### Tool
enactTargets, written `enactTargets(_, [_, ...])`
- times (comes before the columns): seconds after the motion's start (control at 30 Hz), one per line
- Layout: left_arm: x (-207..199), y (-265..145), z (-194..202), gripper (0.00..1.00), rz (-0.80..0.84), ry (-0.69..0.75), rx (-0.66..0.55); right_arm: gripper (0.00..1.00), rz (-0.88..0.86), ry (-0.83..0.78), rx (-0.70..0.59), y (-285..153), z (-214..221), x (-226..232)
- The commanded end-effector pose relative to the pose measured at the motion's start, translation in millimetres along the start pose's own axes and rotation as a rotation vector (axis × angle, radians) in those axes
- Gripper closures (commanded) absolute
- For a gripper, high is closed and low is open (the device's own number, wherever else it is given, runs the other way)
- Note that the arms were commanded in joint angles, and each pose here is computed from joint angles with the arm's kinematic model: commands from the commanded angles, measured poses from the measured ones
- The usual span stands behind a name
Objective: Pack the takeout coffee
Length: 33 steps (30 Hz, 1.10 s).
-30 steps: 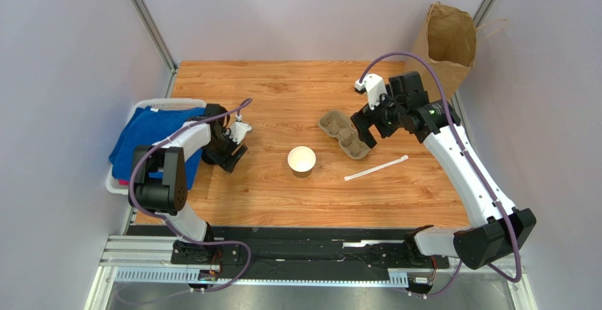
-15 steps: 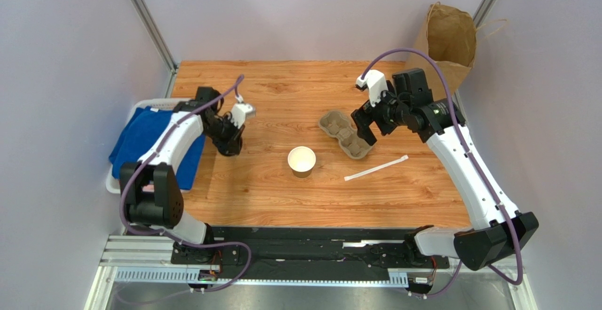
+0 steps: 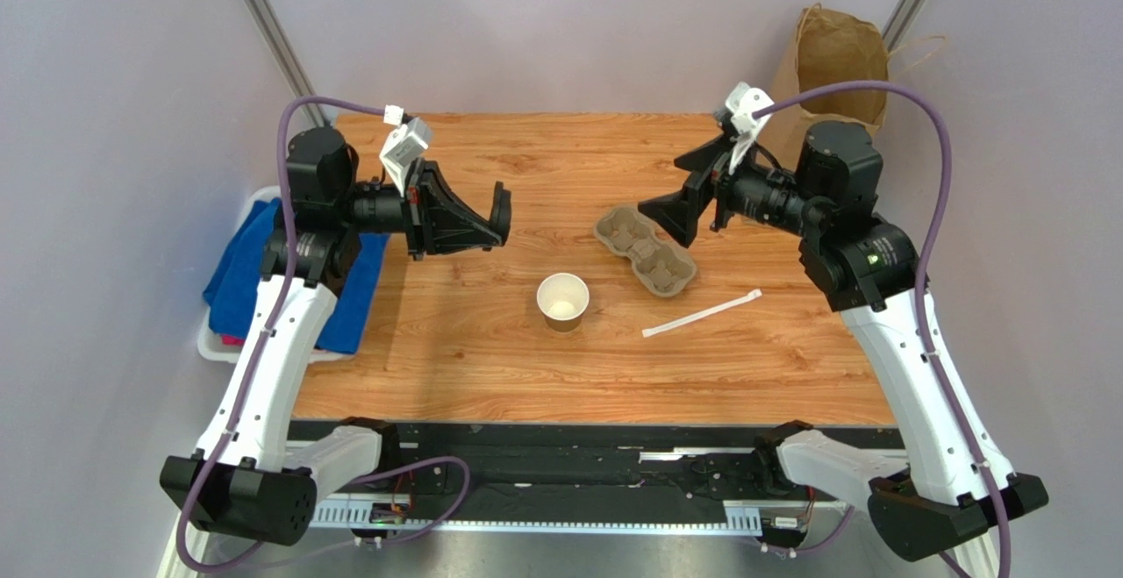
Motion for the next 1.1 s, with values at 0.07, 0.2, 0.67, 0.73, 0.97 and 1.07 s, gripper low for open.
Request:
enactTargets(0.07, [-25.5,9.0,-43.2,1.00,0.070,0.038,-0.098,0.27,-0.255,0.280,-0.195,13.8,-59.2,49.9])
enactTargets(0.2, [-20.0,14.5,-63.3,0.99,0.042,0.022,-0.165,0.39,-0.354,0.450,-0.200,29.2,-62.1,67.0])
enactTargets(0.67, [-31.3,22.8,-73.8,1.00,0.082,0.031,-0.205,0.43,-0.417,0.330,-0.186,69.5,-75.6,98.1])
enactTargets(0.73, [-34.6,22.2,-74.3,1.00,0.092,0.041,-0.201,0.43,-0.424,0.317,-0.182,71.3,-72.0,97.7])
enactTargets(0.97, [-35.6,22.2,-72.2,1.00,0.096,0.040,-0.197,0.48,-0.578,0.316,-0.182,63.0,-78.2,124.8])
enactTargets(1.07, [-32.0,23.1,-74.4,1.00,0.086,0.038,-0.208,0.48,-0.618,0.274,-0.172,61.8,-75.1,141.2])
Point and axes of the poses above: each gripper's point midway between its finger pads, its own y axis out along the fingers, its own x axis along the line the jaws close on, z = x × y, the point moved 2 cm from there along -y, back along the fingers, and after that the axes turned 4 degrees about y, right-handed, at the moved point
